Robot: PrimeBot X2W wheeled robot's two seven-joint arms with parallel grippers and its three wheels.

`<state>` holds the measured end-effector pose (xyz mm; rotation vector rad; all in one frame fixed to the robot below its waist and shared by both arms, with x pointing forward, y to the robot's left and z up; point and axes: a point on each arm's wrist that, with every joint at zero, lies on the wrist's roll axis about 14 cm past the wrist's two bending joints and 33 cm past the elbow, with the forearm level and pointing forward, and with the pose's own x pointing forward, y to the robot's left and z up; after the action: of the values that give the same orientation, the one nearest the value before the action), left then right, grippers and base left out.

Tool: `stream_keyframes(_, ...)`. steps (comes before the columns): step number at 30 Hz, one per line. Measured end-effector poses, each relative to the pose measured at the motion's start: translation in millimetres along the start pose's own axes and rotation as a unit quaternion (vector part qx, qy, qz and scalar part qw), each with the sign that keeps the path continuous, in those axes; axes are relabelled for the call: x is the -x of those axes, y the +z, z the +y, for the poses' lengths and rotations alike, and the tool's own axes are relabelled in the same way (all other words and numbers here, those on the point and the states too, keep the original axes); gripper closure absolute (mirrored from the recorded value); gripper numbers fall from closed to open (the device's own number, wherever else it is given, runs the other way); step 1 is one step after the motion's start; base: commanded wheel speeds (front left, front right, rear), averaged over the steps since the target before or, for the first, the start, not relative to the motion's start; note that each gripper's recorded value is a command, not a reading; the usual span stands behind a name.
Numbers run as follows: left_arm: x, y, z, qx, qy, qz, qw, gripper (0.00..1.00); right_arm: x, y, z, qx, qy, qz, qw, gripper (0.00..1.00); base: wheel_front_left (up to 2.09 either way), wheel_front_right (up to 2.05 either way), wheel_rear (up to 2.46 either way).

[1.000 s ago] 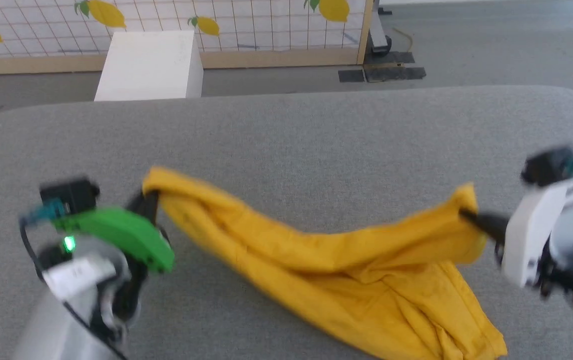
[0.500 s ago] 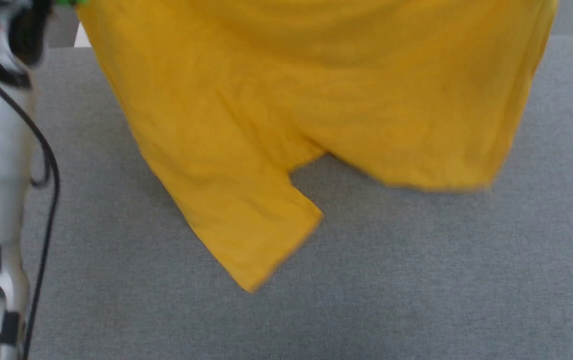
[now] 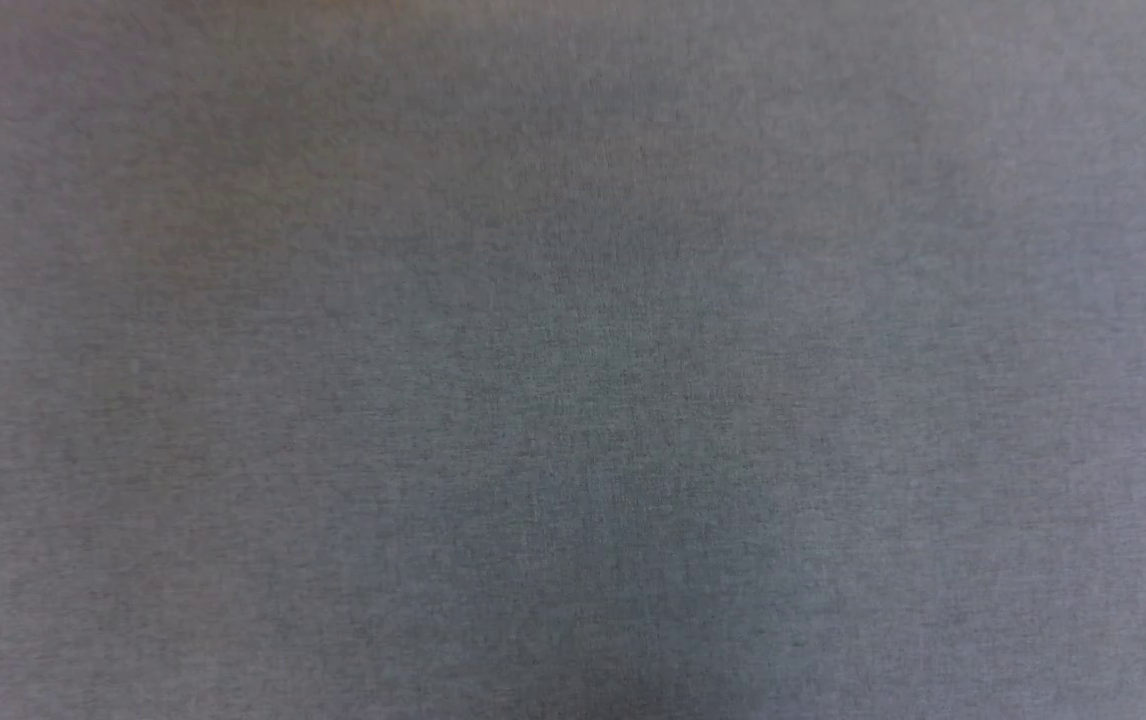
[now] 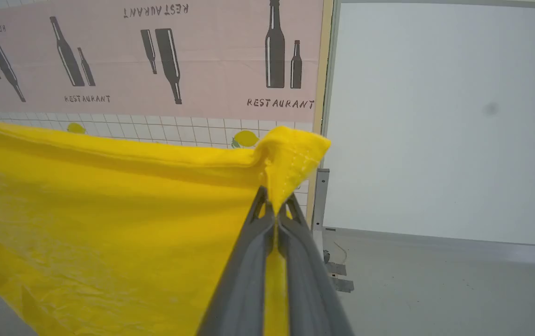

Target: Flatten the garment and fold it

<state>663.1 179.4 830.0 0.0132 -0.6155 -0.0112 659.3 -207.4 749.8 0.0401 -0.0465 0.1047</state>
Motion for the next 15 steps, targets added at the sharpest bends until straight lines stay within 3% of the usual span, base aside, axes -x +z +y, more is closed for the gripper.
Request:
stream_keyframes(9, 2, -78, 9, 0.024, 0.022, 0.015, 0.999, 1.00, -39, -62, 1, -0.024, 0.003, 0.027, 0.999, 1.00, 0.00, 0.00, 0.00)
stream_keyframes(15, 19, -116, 11, 0.044, 0.012, 0.044, 0.998, 1.00, -49, -99, 17, -0.038, 0.033, 0.052, 0.997, 1.00, 0.00, 0.00, 0.00)
